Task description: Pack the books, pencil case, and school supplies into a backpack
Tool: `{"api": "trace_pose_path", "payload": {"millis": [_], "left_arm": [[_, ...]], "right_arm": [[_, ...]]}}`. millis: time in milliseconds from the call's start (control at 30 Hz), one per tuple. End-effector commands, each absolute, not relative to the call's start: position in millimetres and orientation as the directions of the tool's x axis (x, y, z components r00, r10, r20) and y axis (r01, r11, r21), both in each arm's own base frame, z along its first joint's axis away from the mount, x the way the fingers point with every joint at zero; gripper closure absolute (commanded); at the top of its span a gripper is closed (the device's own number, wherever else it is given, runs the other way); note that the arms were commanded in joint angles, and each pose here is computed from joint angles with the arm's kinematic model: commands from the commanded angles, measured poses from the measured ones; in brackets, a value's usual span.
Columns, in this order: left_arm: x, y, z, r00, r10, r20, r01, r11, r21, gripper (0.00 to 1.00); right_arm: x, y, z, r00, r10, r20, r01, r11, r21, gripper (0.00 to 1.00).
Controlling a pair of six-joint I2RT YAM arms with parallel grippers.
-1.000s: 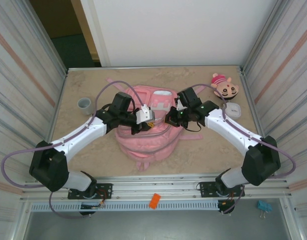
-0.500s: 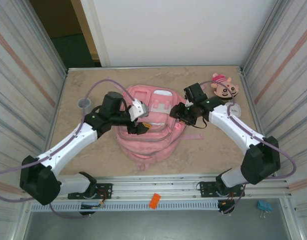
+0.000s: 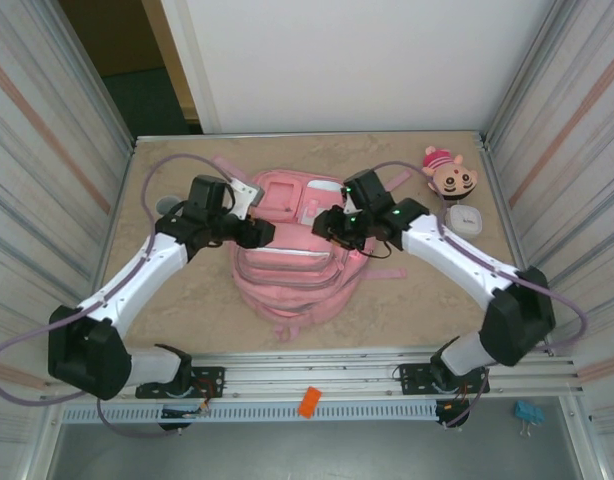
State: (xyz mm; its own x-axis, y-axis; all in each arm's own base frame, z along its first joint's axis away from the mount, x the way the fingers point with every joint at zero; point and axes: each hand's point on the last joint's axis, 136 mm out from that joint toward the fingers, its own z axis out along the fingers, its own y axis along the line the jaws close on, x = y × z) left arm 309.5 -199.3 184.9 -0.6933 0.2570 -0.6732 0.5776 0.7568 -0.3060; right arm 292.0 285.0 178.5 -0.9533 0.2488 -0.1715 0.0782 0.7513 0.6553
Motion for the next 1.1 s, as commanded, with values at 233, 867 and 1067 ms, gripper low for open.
{"api": "trace_pose_path", "payload": {"millis": [233,867,1067], "left_arm": [[284,-169,53,-0.934,0.211,-0.289,0.307,0.888,-0.342,0.55],[331,-114,141,-0.86,-0.359,-0.362,-0.115,0.828,-0.548,0.3],[322,-129,85,-0.915,-0.352,-0.195,-0.181,0.792,-0.583,0.3]], "right_arm": [[267,248,20,-0.93,0.361,0.069,0.362,0.864,0.35,0.65],[328,168,158,-0.843,0.492,-0.22,0.304,0.771,0.56,0.44],[327,179,109,-0.856,0.509,-0.089,0.355,0.705,0.614,0.43]]}}
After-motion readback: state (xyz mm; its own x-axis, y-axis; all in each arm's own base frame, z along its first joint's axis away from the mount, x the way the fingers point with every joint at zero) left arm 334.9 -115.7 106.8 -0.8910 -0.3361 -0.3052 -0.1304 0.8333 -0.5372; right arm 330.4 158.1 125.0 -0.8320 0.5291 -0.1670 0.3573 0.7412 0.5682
